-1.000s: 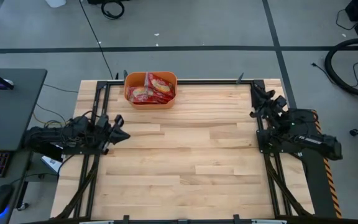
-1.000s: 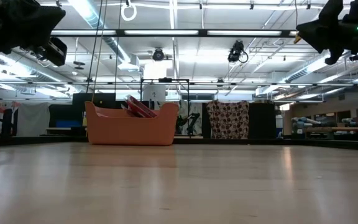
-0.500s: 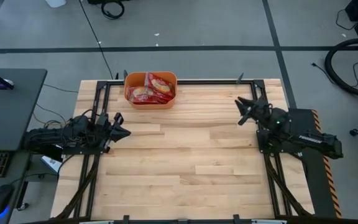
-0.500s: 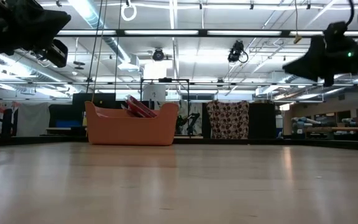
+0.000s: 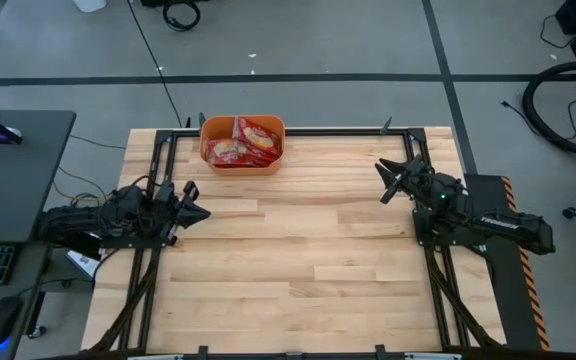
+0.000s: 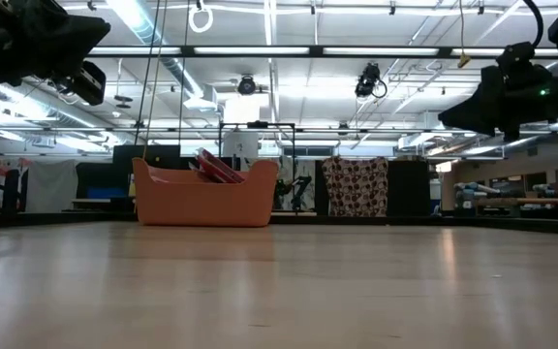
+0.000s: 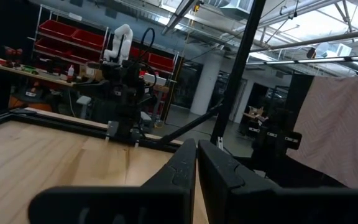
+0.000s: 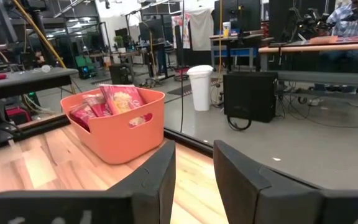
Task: Sort popcorn bags into baskets
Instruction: Return to Home Position
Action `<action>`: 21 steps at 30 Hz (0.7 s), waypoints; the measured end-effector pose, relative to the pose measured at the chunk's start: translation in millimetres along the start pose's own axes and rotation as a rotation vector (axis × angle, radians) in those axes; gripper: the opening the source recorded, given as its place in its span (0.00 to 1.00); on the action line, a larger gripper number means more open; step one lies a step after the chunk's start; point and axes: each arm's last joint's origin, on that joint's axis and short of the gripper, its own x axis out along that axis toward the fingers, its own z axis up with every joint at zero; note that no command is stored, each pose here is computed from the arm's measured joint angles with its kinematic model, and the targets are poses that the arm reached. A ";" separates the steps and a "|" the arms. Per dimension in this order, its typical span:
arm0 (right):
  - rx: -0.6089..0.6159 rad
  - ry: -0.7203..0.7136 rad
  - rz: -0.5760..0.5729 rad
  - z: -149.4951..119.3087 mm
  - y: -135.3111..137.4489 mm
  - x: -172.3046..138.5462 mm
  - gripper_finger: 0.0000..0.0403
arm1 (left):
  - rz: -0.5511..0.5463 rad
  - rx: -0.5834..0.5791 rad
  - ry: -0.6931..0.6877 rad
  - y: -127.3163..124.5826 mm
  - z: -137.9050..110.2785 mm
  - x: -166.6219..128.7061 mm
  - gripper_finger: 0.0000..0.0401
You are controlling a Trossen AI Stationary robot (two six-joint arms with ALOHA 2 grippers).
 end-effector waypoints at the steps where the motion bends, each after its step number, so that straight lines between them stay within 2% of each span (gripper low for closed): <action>1: 0.000 -0.001 0.000 0.1 0.0 0.0 0.28 | 0.000 0.000 0.000 0.0 0.0 0.0 0.06; 6: 0.001 -0.002 0.000 0.2 0.0 0.0 0.28 | -0.004 -0.001 0.002 -0.5 -0.2 0.1 0.06; 12: 0.001 -0.002 0.000 0.2 0.0 0.0 0.28 | -0.076 0.001 0.024 -7.2 -2.7 0.8 0.06; 17: 0.001 -0.002 0.000 0.2 0.0 0.0 0.28 | -0.162 0.194 0.032 -15.1 -5.2 0.9 0.06; 21: 0.001 -0.003 0.000 0.4 0.0 0.0 0.28 | -0.218 0.300 0.032 -20.1 -7.0 0.6 0.06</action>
